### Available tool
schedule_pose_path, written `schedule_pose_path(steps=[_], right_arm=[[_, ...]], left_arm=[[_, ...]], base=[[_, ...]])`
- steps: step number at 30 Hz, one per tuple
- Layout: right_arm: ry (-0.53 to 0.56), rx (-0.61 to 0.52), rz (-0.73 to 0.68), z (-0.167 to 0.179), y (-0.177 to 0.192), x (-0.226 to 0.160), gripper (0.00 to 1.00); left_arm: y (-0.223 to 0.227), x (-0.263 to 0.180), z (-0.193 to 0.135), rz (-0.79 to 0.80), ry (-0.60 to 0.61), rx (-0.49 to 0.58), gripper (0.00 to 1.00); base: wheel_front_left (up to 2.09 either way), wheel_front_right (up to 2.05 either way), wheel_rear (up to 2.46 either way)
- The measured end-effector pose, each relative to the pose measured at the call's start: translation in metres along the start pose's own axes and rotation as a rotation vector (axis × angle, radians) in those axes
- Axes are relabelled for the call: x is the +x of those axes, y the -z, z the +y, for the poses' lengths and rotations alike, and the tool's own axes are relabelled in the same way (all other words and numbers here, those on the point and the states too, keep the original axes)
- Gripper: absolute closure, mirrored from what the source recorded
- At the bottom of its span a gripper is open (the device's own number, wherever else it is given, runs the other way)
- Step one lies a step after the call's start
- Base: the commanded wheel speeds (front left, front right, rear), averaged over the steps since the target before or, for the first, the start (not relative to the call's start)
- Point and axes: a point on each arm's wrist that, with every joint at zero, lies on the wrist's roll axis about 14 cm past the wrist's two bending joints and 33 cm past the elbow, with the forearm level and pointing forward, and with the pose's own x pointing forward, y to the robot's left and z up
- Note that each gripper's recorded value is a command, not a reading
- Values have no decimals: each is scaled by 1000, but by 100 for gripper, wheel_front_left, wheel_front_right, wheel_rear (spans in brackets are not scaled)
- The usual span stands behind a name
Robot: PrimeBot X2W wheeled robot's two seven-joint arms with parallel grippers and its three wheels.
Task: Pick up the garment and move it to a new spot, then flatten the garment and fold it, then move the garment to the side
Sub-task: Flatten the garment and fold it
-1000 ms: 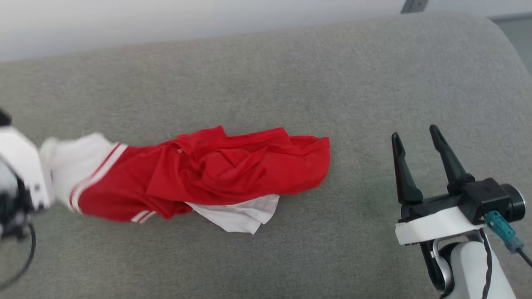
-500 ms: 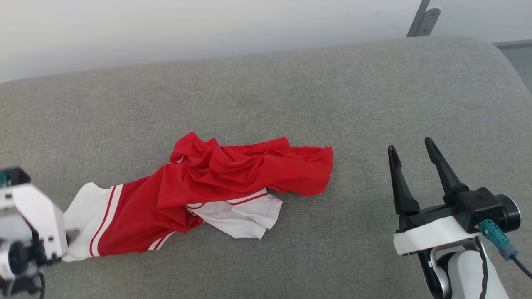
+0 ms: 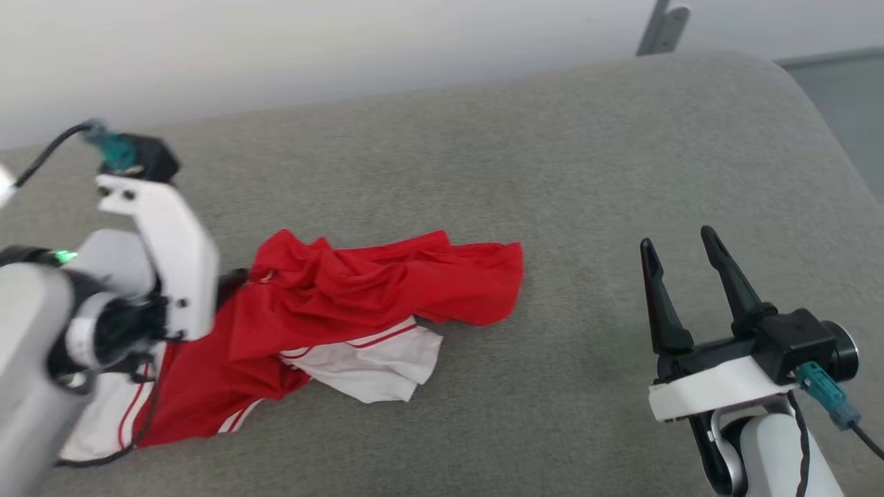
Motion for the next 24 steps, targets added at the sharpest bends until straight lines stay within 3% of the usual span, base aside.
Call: schedule_pose_path(steps=[8,17,18,19,24], right_arm=[[56,-2,0,-19,-2,-4,0],[122,-6,38,-40,8,-11,0],[125,-7,40,-42,9,-11,0],[127,-8,40,-42,9,-10,0],[135,-11,45,-45,11,-10,0]], left_arm=[[-6,35,-72,90,201,69,0],[28,90,-71,222,176,225,0],[30,96,-70,229,176,221,19],[30,99,-71,231,189,244,100],[8,106,-63,175,182,235,100]], base=[[0,0,0],[0,0,0],[0,0,0],[0,0,0],[0,0,0]])
